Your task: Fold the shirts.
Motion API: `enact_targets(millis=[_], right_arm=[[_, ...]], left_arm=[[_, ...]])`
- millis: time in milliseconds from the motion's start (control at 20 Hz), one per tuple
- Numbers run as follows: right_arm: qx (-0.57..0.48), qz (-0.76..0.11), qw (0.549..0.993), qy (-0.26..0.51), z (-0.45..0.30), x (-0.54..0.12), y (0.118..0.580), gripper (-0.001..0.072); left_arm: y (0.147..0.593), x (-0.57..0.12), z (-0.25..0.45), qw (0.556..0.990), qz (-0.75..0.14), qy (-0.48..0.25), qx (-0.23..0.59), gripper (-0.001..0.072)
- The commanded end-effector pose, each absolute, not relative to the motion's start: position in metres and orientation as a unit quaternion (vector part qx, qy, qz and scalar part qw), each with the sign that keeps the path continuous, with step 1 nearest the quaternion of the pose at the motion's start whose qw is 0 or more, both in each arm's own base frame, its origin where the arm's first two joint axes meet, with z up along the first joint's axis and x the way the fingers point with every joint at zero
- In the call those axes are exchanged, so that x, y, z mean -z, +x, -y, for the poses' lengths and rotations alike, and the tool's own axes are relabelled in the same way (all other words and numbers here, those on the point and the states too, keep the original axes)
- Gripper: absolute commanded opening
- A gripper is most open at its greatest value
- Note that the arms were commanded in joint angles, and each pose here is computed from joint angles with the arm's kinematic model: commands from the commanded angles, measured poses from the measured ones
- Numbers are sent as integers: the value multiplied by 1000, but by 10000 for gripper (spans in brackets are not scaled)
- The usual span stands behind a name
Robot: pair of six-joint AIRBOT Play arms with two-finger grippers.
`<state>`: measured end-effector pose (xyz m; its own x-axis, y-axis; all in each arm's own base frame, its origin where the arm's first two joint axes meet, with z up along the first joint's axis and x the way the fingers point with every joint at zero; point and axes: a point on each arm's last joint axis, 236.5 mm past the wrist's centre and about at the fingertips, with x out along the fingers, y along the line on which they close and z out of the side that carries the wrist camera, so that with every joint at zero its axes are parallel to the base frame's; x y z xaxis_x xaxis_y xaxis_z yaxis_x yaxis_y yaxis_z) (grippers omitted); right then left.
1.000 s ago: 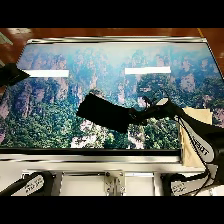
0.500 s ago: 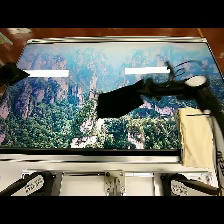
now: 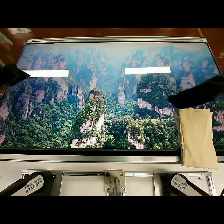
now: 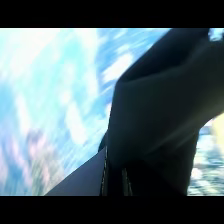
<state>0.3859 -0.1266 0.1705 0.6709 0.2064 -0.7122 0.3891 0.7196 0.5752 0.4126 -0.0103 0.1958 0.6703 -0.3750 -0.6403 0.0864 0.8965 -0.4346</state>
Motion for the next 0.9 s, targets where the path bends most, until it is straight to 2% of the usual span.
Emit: enact_targets(millis=[0,200,350,550,650,850], right_arm=[[120,-390,823,394,181,-163,365,62],[101,-423,807,400,165,-157,354,63],[101,-488,773,393,150,-145,321,62],[122,-530,726,422,148,-153,283,63],[155,-568,694,415,148,-146,255,63],[257,-583,669,383,168,-136,213,63]], left_arm=[[402,-189,16,884,-407,-179,143,40],[406,-193,14,890,-397,-178,139,40],[406,-193,14,890,-396,-175,141,40],[406,-193,14,894,-393,-154,150,41],[406,-194,15,896,-389,-144,158,40],[406,-196,17,899,-384,-131,167,40]])
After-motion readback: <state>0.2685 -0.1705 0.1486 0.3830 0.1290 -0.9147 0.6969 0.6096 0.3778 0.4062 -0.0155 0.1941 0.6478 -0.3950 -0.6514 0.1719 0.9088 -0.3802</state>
